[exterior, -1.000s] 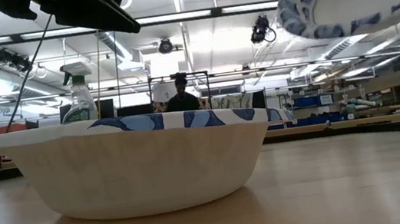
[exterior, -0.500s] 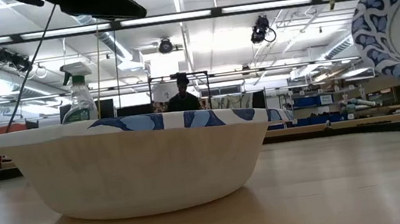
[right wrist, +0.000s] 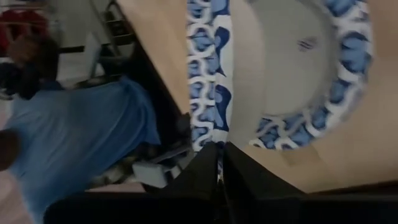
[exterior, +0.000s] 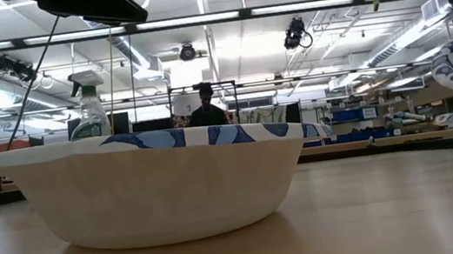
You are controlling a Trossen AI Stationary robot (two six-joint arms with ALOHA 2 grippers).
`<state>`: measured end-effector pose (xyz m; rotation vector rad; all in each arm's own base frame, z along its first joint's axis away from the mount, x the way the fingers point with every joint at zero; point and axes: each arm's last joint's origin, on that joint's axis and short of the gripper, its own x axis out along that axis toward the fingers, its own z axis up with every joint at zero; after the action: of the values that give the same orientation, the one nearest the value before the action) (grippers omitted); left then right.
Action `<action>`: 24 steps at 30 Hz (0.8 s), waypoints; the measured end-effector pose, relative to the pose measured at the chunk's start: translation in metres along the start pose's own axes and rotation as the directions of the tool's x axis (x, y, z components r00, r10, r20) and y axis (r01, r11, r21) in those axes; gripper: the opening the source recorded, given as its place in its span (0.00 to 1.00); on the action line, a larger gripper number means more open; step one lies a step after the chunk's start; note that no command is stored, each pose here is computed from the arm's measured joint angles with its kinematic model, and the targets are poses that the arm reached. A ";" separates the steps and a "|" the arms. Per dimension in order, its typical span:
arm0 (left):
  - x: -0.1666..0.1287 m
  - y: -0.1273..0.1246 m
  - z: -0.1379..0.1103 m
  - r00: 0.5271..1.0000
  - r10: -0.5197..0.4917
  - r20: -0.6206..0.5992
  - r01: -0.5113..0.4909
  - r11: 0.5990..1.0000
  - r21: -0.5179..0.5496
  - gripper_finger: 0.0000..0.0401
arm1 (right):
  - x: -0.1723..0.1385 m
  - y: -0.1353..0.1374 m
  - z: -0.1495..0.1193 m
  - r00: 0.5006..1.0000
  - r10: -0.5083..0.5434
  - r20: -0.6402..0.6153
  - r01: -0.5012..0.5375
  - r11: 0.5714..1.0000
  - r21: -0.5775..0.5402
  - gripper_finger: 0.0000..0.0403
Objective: Nest bowls inside each other
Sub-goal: Stack the white bowl on top of the stacked white bowl
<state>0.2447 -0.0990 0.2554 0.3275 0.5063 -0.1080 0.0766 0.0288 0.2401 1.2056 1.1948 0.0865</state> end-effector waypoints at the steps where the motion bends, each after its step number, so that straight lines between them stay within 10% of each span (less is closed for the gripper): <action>1: 0.000 -0.001 0.000 1.000 -0.002 0.000 0.002 1.000 0.002 0.21 | 0.000 -0.001 0.000 1.000 -0.016 0.005 0.016 1.000 0.010 0.09; 24: -0.001 -0.004 0.000 1.000 -0.016 0.004 0.015 0.995 0.094 0.21 | 0.000 -0.004 -0.003 0.997 -0.016 -0.073 0.030 0.980 0.195 0.50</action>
<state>0.2432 -0.1027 0.2554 0.4153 0.5003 -0.1478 0.0721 0.0294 0.2377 1.3704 1.3025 -0.0061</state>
